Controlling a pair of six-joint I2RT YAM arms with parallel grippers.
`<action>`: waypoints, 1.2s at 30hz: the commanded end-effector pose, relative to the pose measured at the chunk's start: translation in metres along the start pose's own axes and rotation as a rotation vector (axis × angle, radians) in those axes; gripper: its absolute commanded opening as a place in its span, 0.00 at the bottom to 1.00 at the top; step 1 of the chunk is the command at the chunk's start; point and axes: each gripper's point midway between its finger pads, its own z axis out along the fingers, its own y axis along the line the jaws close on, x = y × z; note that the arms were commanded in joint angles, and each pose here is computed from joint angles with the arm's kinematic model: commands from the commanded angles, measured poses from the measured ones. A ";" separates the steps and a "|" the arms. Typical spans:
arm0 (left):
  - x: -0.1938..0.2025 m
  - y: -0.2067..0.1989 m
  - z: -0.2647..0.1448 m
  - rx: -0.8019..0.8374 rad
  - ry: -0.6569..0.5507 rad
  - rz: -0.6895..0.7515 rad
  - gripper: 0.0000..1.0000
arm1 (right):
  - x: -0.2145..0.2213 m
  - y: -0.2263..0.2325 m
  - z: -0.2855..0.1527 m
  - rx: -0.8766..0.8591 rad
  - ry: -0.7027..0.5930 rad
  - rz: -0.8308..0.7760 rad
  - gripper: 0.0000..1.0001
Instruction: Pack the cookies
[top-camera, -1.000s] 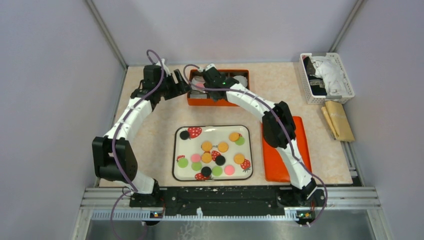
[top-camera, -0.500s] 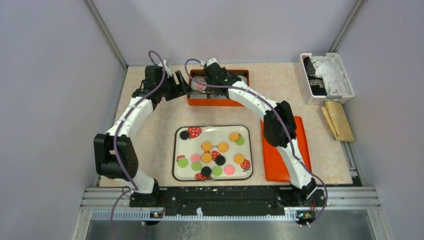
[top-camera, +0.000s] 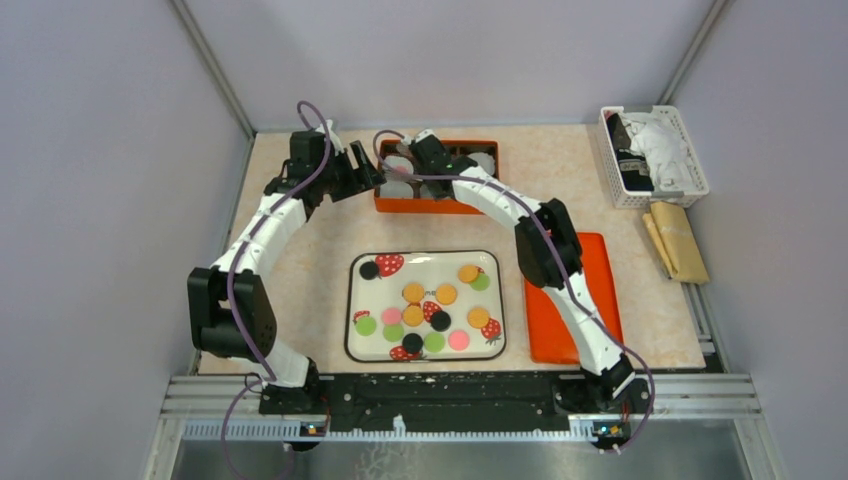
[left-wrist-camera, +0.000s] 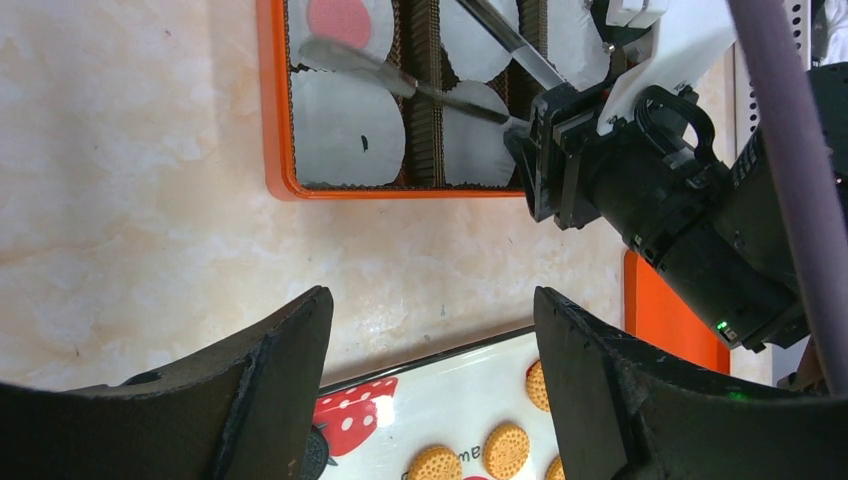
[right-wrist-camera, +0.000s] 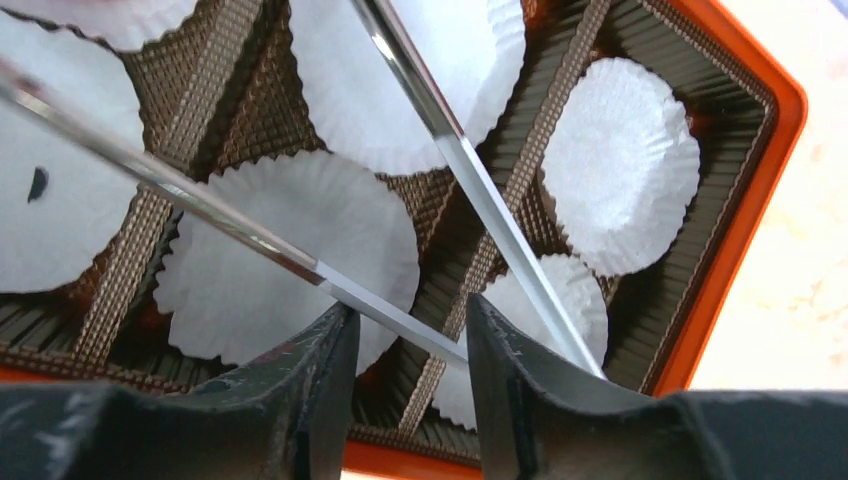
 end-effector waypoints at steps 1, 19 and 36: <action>-0.009 -0.002 0.001 0.011 -0.028 0.018 0.80 | -0.010 -0.001 0.006 -0.028 -0.016 0.023 0.39; -0.005 -0.003 0.005 0.024 0.002 0.018 0.79 | -0.039 -0.015 -0.033 -0.057 -0.108 0.052 0.16; -0.008 -0.003 -0.001 0.015 -0.018 0.026 0.79 | -0.095 -0.071 -0.108 0.048 -0.270 0.163 0.01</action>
